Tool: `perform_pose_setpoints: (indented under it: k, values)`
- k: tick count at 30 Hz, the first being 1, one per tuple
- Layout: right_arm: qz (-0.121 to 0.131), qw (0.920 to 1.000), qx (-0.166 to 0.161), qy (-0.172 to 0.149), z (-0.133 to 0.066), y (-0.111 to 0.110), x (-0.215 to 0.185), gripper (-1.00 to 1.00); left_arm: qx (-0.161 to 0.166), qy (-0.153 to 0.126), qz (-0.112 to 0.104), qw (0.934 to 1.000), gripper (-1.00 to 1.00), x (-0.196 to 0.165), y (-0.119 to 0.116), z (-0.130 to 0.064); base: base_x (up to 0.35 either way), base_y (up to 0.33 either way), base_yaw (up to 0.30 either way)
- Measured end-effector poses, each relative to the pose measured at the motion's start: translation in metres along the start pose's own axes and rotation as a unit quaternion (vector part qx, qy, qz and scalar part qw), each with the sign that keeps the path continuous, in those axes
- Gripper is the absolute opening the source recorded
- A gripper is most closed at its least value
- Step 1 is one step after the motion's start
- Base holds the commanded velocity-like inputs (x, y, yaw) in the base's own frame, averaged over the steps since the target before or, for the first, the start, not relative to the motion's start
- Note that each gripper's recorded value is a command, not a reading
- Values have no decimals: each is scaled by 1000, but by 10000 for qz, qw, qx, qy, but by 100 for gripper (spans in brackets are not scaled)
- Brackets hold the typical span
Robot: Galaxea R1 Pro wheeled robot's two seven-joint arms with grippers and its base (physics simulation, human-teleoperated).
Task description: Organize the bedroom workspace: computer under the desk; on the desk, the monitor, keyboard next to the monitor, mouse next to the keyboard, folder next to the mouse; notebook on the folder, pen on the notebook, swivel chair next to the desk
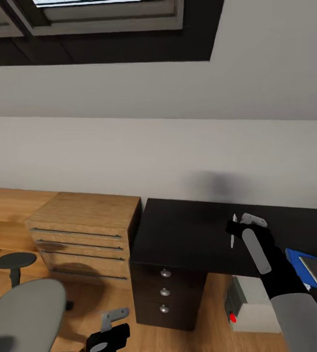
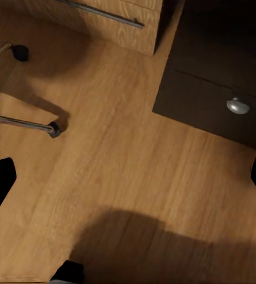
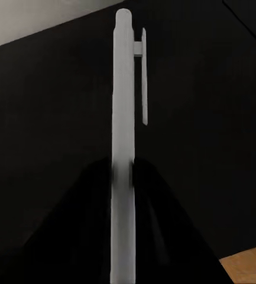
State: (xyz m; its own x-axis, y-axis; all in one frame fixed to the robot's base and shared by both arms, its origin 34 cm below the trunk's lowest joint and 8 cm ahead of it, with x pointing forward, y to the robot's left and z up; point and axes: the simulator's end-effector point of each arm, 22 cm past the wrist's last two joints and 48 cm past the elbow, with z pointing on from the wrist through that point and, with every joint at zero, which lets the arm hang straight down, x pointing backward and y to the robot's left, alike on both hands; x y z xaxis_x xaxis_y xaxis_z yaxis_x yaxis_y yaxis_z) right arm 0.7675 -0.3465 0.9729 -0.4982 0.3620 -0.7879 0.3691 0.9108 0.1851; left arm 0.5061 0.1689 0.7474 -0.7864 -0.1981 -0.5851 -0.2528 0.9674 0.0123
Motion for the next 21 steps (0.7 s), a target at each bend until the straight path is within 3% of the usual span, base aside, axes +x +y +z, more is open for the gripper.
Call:
perform_pose_setpoints:
  k: [2, 9, 15, 19, 21]
  values:
    - [-7, 9999, 131, -49, 1, -19, -7, -100, -58, 10, -16, 10000, 100, 5, 3, 3, -34, -237, -290]
    - [-25, 9994, 320, -86, 4, -45, -15, -100, -219, -130, -105, 9996, 100, 18, 12, 13, -12, -95, -296]
    - [-23, 9979, 634, -93, 7, -84, -23, -100, -682, -193, -114, 9974, 100, 58, 45, 34, -1, -8, -249]
    - [-340, 9937, 1041, -228, 8, -113, -31, -100, -700, -335, 12, 9970, 100, 71, 46, 35, 0, -1, -34]
    - [-620, 9885, 1371, -163, 19, -140, -21, -100, -711, -326, 60, 9969, 100, 75, 47, 35, 0, 0, -7]
